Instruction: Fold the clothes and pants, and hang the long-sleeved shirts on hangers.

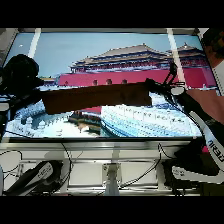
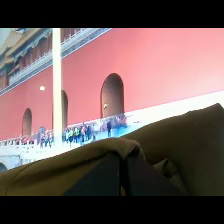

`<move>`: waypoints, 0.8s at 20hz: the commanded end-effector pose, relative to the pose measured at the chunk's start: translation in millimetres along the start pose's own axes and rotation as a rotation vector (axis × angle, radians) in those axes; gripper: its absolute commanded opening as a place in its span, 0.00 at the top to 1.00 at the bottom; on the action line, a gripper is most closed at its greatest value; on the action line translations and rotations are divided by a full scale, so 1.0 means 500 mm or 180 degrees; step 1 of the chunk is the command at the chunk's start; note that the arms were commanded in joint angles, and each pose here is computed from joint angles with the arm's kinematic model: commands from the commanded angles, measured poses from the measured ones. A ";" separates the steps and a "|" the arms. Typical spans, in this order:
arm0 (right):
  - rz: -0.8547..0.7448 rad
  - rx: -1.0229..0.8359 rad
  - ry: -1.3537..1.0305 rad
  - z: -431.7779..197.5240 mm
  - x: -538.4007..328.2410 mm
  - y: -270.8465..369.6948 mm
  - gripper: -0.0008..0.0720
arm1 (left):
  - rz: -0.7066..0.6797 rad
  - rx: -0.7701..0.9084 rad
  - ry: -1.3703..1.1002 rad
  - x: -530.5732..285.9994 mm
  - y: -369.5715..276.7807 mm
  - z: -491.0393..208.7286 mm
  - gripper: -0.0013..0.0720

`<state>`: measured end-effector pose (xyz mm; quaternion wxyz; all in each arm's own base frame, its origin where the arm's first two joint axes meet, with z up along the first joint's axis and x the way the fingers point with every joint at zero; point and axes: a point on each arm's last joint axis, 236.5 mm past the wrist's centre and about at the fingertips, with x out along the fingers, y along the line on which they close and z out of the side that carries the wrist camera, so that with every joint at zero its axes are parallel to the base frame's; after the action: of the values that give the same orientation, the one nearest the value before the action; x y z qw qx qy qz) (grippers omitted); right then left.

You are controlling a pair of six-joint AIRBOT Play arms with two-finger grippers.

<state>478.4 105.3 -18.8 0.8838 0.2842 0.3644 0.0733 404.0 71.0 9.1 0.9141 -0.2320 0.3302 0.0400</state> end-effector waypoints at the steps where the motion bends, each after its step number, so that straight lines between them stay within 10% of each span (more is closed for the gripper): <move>1: -0.0123 -0.0030 -0.0104 0.015 0.017 -0.022 0.97 | 0.0230 0.0209 -0.0451 0.039 -0.018 0.046 0.96; 12: -0.0162 -0.0055 -0.0168 0.024 0.017 -0.029 0.96 | 0.0308 0.0226 -0.0082 0.121 -0.002 -0.040 0.94; 14: -0.0171 -0.0099 -0.0173 0.025 0.017 -0.030 0.44 | 0.0315 0.0273 -0.0072 0.121 0.000 -0.042 0.93; 16: -0.0190 -0.0166 -0.0173 0.026 0.016 -0.032 0.28 | 0.0317 0.0318 -0.0073 0.121 0.000 -0.041 0.45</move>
<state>491.9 89.1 -25.3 0.8987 0.2651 0.3465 0.0450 439.3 56.6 -39.3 0.9244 -0.1788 0.3289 0.0736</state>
